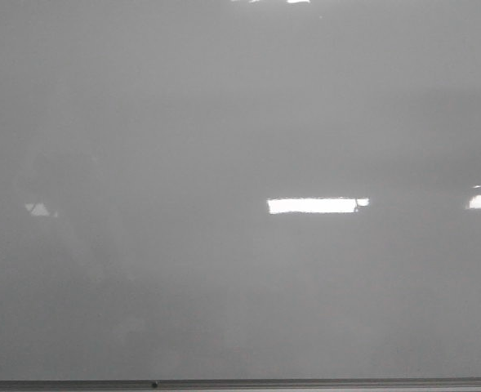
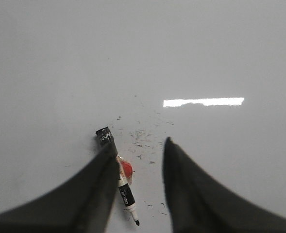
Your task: Write number 9 on whiteboard
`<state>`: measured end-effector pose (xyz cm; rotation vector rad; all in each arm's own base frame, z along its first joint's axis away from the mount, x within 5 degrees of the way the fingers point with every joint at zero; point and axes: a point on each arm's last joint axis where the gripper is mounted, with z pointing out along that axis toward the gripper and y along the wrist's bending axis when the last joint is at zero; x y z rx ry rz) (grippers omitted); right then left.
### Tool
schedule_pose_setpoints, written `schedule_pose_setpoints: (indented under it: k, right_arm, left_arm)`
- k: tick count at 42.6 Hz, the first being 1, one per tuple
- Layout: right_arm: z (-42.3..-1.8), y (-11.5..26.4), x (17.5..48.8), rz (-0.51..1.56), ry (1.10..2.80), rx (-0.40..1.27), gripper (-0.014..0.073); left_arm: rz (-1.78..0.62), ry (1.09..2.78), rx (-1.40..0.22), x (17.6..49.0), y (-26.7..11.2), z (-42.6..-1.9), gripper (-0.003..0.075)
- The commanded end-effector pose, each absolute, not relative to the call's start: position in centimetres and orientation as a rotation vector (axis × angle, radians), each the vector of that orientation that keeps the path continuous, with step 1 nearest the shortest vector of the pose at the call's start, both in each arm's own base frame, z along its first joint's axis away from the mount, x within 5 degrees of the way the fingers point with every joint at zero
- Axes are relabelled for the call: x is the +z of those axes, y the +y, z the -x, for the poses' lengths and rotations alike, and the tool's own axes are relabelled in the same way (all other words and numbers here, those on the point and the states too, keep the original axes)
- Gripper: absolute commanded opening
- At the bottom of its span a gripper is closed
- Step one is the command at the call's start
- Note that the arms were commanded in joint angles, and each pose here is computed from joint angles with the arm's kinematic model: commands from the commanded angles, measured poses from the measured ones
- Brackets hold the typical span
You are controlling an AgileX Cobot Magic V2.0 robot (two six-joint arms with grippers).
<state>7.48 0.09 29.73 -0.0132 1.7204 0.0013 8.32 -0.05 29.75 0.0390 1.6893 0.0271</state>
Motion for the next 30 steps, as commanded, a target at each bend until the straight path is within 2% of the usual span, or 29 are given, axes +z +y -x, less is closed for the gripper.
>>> schedule_pose_setpoints:
  k: [1, 5, 9, 19, 30]
  right_arm:
    - [-7.6, 0.0, 31.6, 0.008, 1.617, -0.008, 0.0335]
    - [-7.6, 0.0, 31.6, 0.008, 1.617, -0.008, 0.0516]
    - [-7.6, 0.0, 31.6, 0.008, 1.617, -0.008, 0.0588]
    - [-7.6, 0.0, 31.7, 0.008, 1.602, -0.008, 0.0590]
    - [-7.6, 0.0, 31.8, 0.007, 1.598, -0.008, 0.0590]
  left_arm:
    - [-0.025, 1.601, 0.022, 31.2, 0.0, -8.5, 0.0537]
    - [-0.025, 1.605, 0.022, 31.0, 0.0, -8.5, 0.0650]
    - [0.017, 1.623, -0.034, 30.5, -0.1, -8.8, 0.0662]
    - [0.134, 1.892, -0.151, 28.7, -0.3, -13.6, 0.0660]
    - [0.267, 2.134, -0.118, 25.3, 1.2, -21.0, 0.0660]
